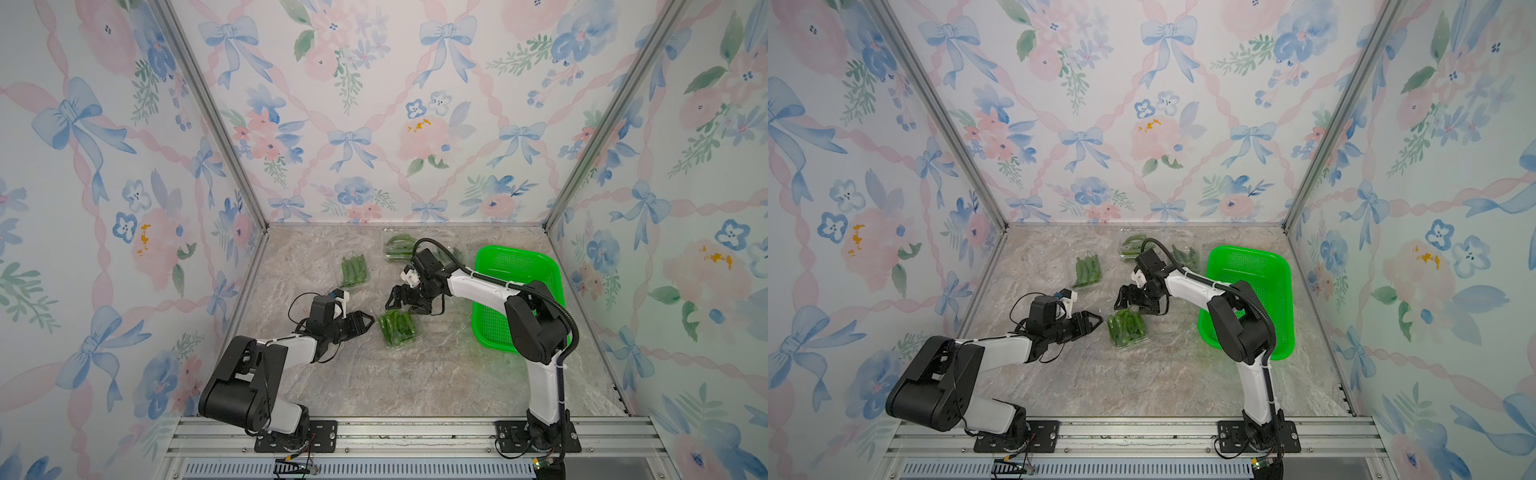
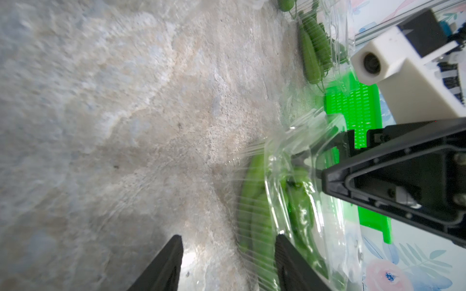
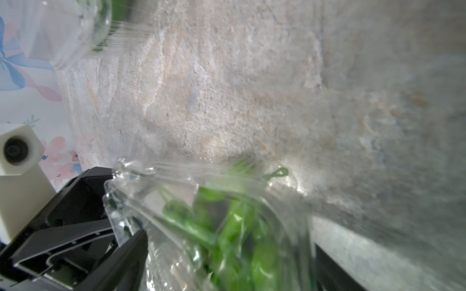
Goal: Take small green peppers out of containers
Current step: Open the packing box at the center of the board.
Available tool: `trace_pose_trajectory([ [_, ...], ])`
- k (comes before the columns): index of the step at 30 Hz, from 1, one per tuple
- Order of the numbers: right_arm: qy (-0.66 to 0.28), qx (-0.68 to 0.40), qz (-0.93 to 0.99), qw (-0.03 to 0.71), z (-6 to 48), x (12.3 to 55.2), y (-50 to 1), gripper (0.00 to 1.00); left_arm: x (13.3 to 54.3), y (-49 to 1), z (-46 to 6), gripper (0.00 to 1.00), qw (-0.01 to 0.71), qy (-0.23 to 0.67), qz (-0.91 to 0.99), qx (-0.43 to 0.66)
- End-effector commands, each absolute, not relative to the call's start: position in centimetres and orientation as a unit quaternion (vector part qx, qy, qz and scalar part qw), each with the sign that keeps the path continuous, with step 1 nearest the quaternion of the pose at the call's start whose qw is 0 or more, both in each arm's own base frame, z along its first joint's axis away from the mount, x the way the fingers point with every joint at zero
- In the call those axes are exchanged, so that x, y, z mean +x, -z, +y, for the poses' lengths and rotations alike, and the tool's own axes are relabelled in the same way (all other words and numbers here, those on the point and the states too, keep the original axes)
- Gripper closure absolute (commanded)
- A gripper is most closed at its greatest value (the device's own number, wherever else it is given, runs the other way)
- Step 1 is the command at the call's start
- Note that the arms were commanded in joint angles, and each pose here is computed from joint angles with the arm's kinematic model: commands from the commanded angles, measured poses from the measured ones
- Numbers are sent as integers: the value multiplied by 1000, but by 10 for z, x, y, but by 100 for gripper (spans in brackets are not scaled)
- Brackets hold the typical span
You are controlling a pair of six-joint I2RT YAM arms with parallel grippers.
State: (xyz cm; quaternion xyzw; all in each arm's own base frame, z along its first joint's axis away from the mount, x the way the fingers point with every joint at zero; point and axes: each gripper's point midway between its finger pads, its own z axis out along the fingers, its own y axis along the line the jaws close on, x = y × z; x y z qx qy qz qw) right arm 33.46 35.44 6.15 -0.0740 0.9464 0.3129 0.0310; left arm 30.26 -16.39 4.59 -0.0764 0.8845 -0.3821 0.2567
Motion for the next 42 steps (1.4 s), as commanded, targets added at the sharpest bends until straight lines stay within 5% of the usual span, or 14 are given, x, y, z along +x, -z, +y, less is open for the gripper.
trace_pose_trajectory([
  [1, -330, -87, 940, 8, 373, 322, -64, 13, 308, -50, -170, 39, 258, 390, 881, -76],
  [29, -342, -91, 935, -2, 379, 318, -60, 14, 312, -58, -168, 42, 268, 402, 872, -86],
  [42, -278, -102, 954, 39, 335, 328, -77, 10, 329, -63, -172, 76, 276, 400, 869, -93],
])
